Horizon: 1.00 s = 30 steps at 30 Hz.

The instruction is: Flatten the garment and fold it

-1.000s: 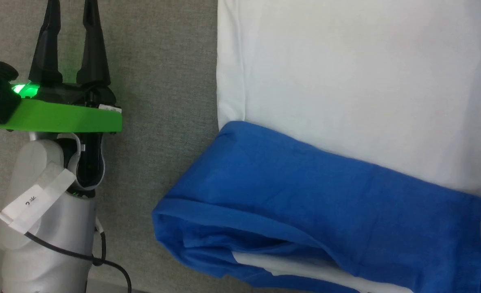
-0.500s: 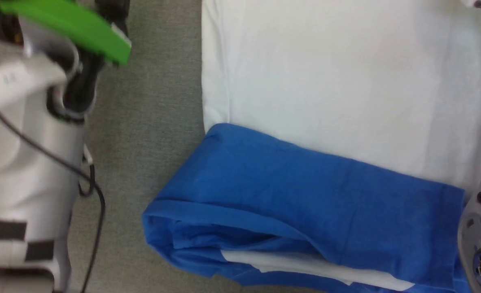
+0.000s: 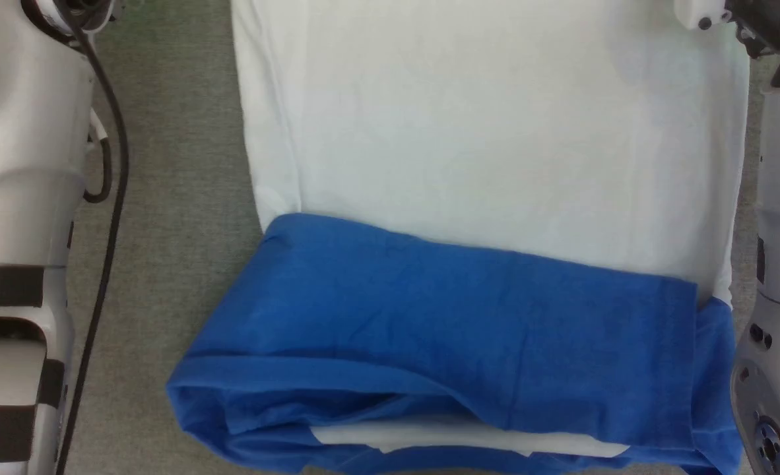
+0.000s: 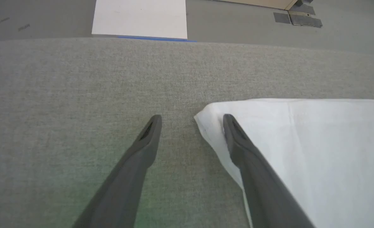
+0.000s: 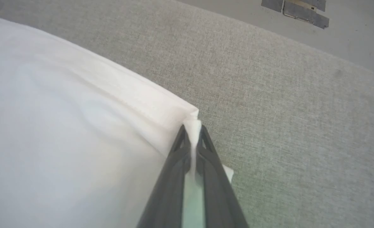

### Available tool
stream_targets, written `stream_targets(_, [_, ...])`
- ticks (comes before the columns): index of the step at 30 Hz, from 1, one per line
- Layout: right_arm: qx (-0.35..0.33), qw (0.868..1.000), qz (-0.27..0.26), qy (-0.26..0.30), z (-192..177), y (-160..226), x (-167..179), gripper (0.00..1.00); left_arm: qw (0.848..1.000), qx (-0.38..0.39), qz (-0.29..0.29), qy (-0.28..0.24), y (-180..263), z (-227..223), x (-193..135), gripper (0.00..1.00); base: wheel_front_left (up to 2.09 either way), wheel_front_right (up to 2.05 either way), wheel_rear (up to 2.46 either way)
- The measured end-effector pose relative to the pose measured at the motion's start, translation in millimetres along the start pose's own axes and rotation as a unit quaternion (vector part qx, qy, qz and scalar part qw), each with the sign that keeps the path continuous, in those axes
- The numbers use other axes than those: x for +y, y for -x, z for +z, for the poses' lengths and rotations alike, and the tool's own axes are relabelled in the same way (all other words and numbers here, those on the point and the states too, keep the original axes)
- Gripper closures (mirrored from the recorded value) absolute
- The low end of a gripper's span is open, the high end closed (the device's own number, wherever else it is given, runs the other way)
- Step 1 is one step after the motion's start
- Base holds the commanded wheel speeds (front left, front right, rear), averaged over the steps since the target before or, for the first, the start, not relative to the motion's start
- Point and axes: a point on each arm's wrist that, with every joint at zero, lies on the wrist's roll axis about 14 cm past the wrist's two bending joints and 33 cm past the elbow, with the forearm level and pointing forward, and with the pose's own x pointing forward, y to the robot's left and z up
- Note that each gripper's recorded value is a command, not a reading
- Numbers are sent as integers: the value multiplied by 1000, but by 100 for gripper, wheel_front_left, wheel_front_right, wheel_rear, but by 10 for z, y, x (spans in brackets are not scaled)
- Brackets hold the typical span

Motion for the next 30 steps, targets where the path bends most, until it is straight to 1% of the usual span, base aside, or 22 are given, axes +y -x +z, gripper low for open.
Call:
stream_targets(2, [-2, 1000, 0, 0, -14, -13, -20, 100, 1000, 26, 4, -6, -78, -126, 16, 0, 0, 0, 0])
stream_targets(5, [-5, 1000, -1, 3, -32, -28, -41, 100, 999, 42, 1, 0, -146, -175, 11, 0, 0, 0, 0])
stream_targets(8, [-6, 1000, -3, 5, -38, -39, -61, 100, 999, 45, -11, 10, -191, -191, -25, 63, 0, 0, 0])
stream_targets(9, [-7, 1000, -5, 7, -38, -43, -70, 100, 999, 51, -15, 9, -200, -212, -38, 76, 0, 0, 0])
stream_targets(10, [-8, 1000, -5, 7, -34, -44, -76, 100, 998, 56, -18, 8, -202, -227, -48, 100, 0, 0, 0])
stream_targets(14, [-12, 1000, -5, 6, -27, -60, -78, 100, 996, 80, -30, -3, -201, -292, -110, 100, 0, 0, 0])
stream_targets(18, [-16, 1000, -7, 7, -15, -56, -86, 100, 997, 72, -32, -4, -192, -247, -123, 100, 0, 0, 0])
stream_targets(24, [-34, 999, -12, -2, 51, -10, -143, 100, 999, 16, -34, 7, -127, -28, -120, 100, 0, 0, 0])
stream_targets(26, [-49, 999, -15, -7, 109, 31, -181, 100, 999, -18, -35, 22, -66, 135, -94, 100, 0, 0, 0])
stream_targets(30, [-84, 996, -22, -20, 250, 134, -261, 100, 996, -63, -40, 42, 71, 385, -35, 100, 0, 0, 0])
